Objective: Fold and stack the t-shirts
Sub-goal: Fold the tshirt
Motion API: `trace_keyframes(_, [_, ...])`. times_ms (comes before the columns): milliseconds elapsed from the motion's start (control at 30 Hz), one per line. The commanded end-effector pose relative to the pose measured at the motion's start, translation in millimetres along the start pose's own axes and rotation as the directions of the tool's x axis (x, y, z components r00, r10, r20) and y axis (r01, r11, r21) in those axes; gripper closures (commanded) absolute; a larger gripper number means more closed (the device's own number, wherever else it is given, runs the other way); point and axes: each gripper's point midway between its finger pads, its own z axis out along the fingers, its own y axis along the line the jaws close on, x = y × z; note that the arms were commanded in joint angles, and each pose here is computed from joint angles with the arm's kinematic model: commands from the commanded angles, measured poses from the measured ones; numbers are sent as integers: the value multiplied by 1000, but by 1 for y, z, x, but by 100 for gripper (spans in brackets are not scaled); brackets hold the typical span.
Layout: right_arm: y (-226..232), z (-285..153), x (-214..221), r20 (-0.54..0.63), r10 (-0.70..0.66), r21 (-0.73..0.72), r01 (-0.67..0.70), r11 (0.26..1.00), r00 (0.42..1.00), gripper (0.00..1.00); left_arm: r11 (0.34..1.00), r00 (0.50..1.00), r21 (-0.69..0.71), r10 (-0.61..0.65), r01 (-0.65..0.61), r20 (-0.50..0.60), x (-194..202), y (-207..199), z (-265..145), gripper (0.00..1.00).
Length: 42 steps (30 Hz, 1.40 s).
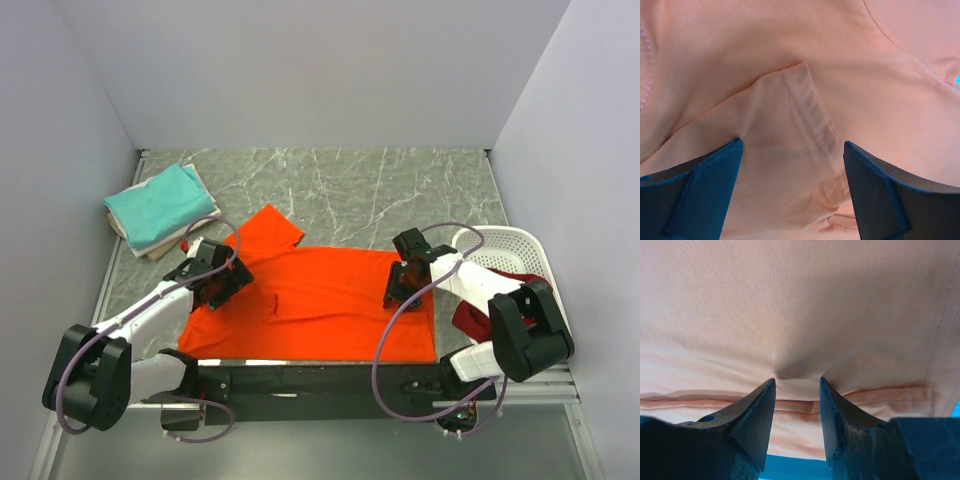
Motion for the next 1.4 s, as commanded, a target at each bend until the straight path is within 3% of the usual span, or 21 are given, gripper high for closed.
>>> trace_keyframes(0, [-9, 1, 17, -46, 6, 36, -4, 999, 999, 52, 992, 1000, -130, 4, -7, -21, 10, 35, -1, 11])
trace_keyframes(533, [3, -16, 0, 1, -21, 37, 21, 999, 1000, 52, 992, 1000, -123, -21, 22, 3, -1, 32, -14, 7])
trace_keyframes(833, [-2, -49, -77, 194, -46, 127, 21, 992, 980, 51, 999, 997, -40, 1, 2, 71, -33, -5, -28, 6])
trace_keyframes(1067, [-11, -40, -140, 287, -24, 175, -27, 984, 958, 52, 999, 994, 26, 40, -42, 103, -55, -39, -26, 6])
trace_keyframes(1367, [-28, -22, -186, 350, 9, 212, -88, 973, 937, 56, 993, 988, 70, 83, -93, 127, -78, -74, -23, 7])
